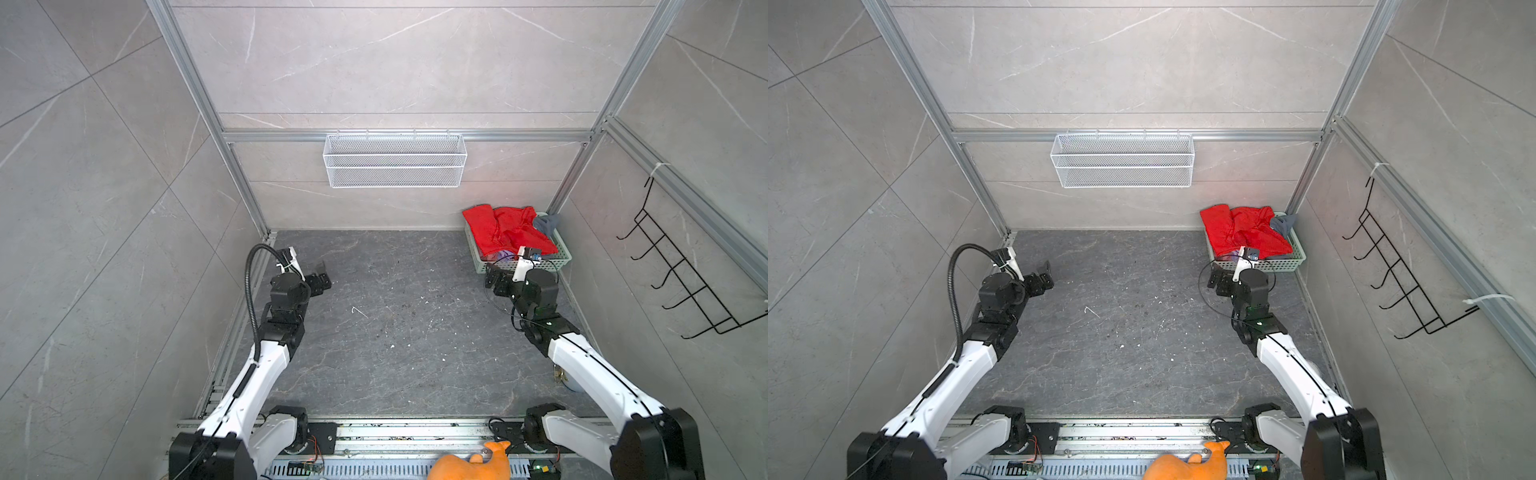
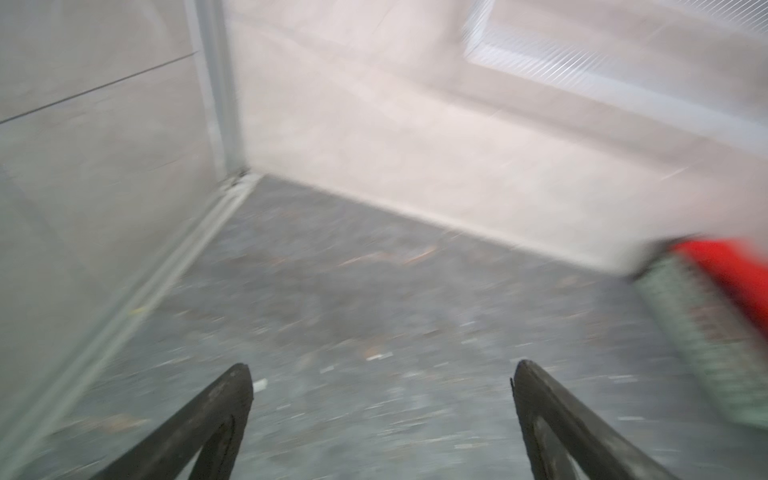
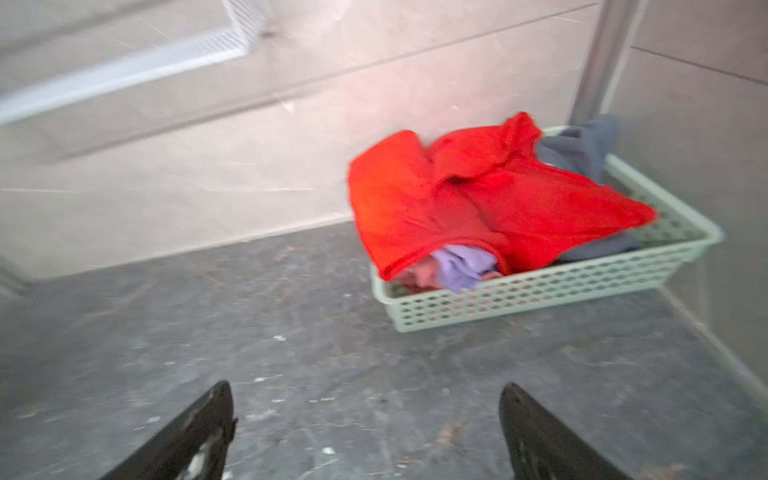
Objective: Fold and stack the t-shirts
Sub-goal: 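Grasp the red t-shirt in the basket with the right gripper while the left arm advances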
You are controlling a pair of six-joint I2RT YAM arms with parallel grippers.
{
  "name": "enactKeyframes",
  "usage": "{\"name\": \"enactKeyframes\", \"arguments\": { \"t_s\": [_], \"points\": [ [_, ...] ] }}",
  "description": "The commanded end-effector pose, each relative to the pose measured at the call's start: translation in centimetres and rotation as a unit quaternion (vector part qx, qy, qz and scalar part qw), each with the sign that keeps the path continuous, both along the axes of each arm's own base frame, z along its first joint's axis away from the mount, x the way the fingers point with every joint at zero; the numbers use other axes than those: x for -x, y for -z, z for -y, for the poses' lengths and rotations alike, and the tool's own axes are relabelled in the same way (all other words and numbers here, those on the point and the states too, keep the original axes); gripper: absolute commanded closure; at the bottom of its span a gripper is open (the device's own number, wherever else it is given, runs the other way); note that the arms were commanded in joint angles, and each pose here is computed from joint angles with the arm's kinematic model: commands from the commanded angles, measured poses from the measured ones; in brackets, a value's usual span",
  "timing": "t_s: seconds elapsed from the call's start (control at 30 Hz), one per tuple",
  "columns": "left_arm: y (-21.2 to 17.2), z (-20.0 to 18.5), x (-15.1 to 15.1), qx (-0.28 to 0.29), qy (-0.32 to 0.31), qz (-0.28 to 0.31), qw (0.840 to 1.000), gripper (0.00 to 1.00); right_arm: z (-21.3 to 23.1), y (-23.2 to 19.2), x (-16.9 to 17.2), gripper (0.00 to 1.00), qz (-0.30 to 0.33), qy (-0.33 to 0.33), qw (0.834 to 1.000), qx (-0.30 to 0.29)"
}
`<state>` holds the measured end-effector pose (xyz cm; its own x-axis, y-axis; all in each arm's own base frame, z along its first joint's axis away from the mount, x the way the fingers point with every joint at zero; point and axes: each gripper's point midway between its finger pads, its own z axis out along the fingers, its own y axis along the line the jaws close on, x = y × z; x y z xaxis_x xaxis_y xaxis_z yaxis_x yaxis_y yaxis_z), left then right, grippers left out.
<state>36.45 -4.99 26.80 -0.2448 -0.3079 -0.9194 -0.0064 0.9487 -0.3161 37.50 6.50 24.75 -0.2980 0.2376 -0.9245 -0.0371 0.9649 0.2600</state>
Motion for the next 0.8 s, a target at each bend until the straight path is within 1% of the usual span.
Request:
{"name": "enactKeyframes", "arguments": {
  "t_s": [0.0, 0.03, 0.1, 0.2, 0.27, 0.33, 0.4, 0.43, 0.53, 0.57, 0.6, 0.63, 0.67, 0.73, 0.77],
  "points": [
    [3.8, 6.2, 2.3, 0.128, 0.083, -0.121, 0.981, 0.0, -6.2, 4.9, 4.3, 0.01, -0.149, -0.091, 0.98, -0.094],
    [3.6, 8.1, 2.6, 0.147, 0.105, -0.134, 0.974, 0.0, -8.0, 4.7, 5.0, 0.01, -0.16, -0.108, 0.975, -0.108],
    [3.5, 12.1, 3.1, 0.164, 0.148, -0.152, 0.963, 0.0, -11.2, 4.7, 6.5, 0.0, -0.176, -0.14, 0.966, -0.126],
    [3.7, 17.1, 4.1, 0.193, 0.19, -0.175, 0.946, 0.0, -14.5, 5.5, 8.2, 0.0, -0.205, -0.153, 0.952, -0.169],
    [4.1, 19.3, 5.0, 0.194, 0.201, -0.186, 0.942, 0.0, -15.9, 6.0, 9.3, 0.0, -0.212, -0.157, 0.946, -0.187],
    [4.4, 20.3, 5.9, 0.183, 0.197, -0.186, 0.945, 0.0, -16.8, 6.4, 10.4, 0.0, -0.213, -0.15, 0.947, -0.188],
    [4.4, 20.4, 6.3, 0.172, 0.194, -0.182, 0.948, 0.0, -16.5, 6.5, 11.0, 0.0, -0.212, -0.133, 0.953, -0.171],
    [4.3, 20.6, 6.5, 0.181, 0.202, -0.178, 0.946, 0.0, -16.4, 5.9, 11.0, 0.0, -0.203, -0.13, 0.956, -0.168],
    [3.9, 21.2, 6.5, 0.2, 0.222, -0.156, 0.941, 0.0, -17.3, 4.6, 10.8, 0.0, -0.177, -0.156, 0.954, -0.184],
    [3.8, 21.1, 6.5, 0.199, 0.22, -0.156, 0.942, 0.0, -17.3, 4.7, 10.7, 0.0, -0.188, -0.15, 0.954, -0.179],
    [3.7, 21.0, 6.4, 0.195, 0.219, -0.153, 0.944, 0.0, -16.4, 5.3, 10.4, 0.01, -0.21, -0.117, 0.956, -0.167],
    [3.5, 20.9, 6.3, 0.189, 0.22, -0.148, 0.946, 0.0, -15.7, 5.6, 10.1, 0.0, -0.224, -0.096, 0.959, -0.143],
    [3.3, 20.5, 5.9, 0.183, 0.214, -0.148, 0.948, 0.0, -15.4, 5.2, 9.4, 0.0, -0.221, -0.096, 0.963, -0.118],
    [2.8, 19.5, 4.8, 0.171, 0.205, -0.151, 0.952, 0.0, -14.9, 3.3, 7.2, 0.0, -0.183, -0.088, 0.978, -0.041],
    [2.6, 19.1, 4.1, 0.165, 0.202, -0.151, 0.954, 0.0, -14.7, 2.3, 6.1, 0.0, -0.162, -0.084, 0.983, -0.006]
  ]
}}
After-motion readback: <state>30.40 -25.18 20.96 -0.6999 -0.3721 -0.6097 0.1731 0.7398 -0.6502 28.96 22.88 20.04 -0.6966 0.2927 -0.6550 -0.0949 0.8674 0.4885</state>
